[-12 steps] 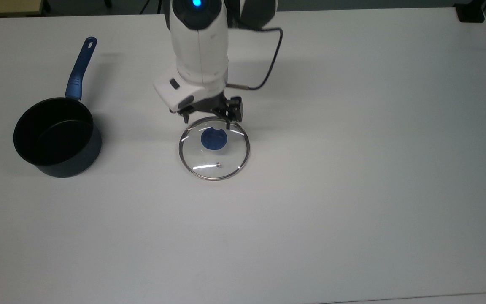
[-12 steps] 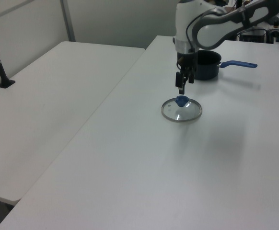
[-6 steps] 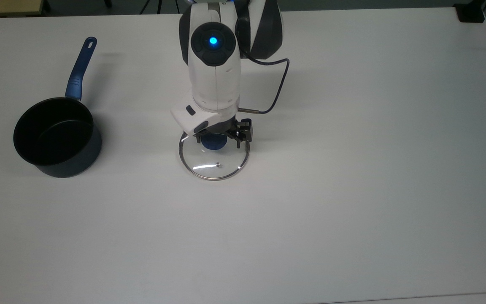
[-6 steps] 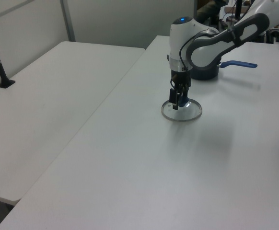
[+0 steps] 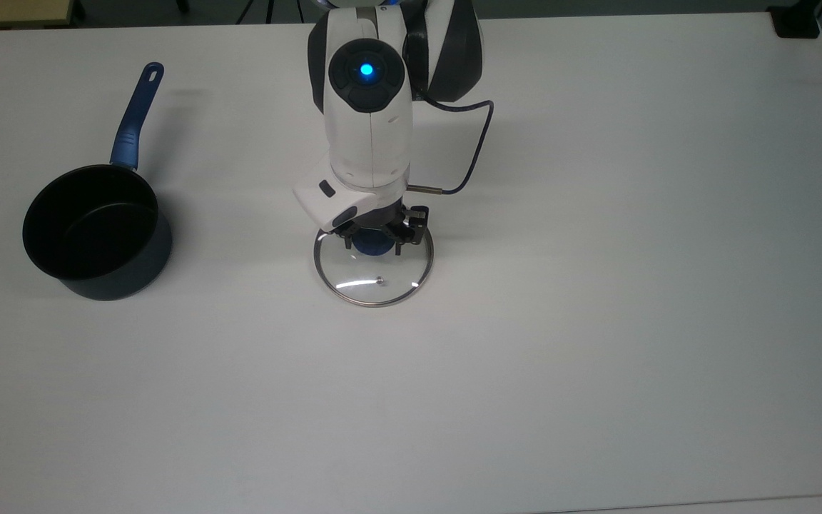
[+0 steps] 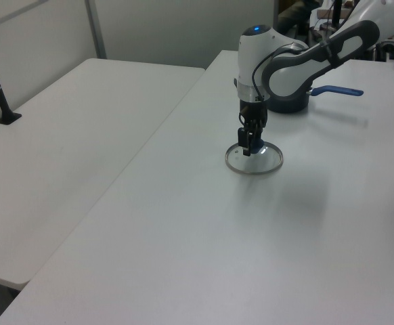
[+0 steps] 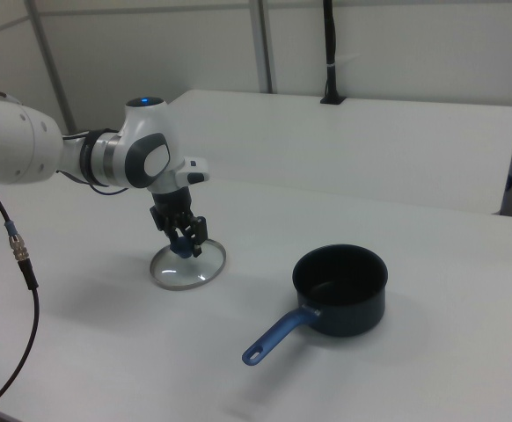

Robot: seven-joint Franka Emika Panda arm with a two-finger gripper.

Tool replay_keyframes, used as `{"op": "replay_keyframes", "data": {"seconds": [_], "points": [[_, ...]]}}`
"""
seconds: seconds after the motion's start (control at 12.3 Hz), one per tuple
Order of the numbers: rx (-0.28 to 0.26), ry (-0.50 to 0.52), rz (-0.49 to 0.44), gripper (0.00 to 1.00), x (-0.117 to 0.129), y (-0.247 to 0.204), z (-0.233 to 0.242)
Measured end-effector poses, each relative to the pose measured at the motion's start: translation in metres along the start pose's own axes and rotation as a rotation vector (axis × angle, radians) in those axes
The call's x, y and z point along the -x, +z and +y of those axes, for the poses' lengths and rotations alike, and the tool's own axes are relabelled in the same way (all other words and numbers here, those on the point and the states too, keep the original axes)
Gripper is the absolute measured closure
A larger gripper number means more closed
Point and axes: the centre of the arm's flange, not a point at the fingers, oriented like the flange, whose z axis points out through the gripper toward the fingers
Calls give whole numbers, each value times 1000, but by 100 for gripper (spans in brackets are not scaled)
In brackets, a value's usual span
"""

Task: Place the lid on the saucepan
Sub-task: 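Lift the glass lid and carry it toward the dark blue saucepan, then lower the lid onto the saucepan rim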

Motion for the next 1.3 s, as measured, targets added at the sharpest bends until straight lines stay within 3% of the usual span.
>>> {"op": "replay_keyframes", "data": {"seconds": [0.32, 0.65, 0.97, 1.3], "points": [[-4, 29, 35, 34, -8, -20, 19], [17, 84, 20, 34, -19, -84, 55], [26, 153, 6, 34, -28, -132, 145], [38, 229, 28, 34, -32, -137, 244]]}}
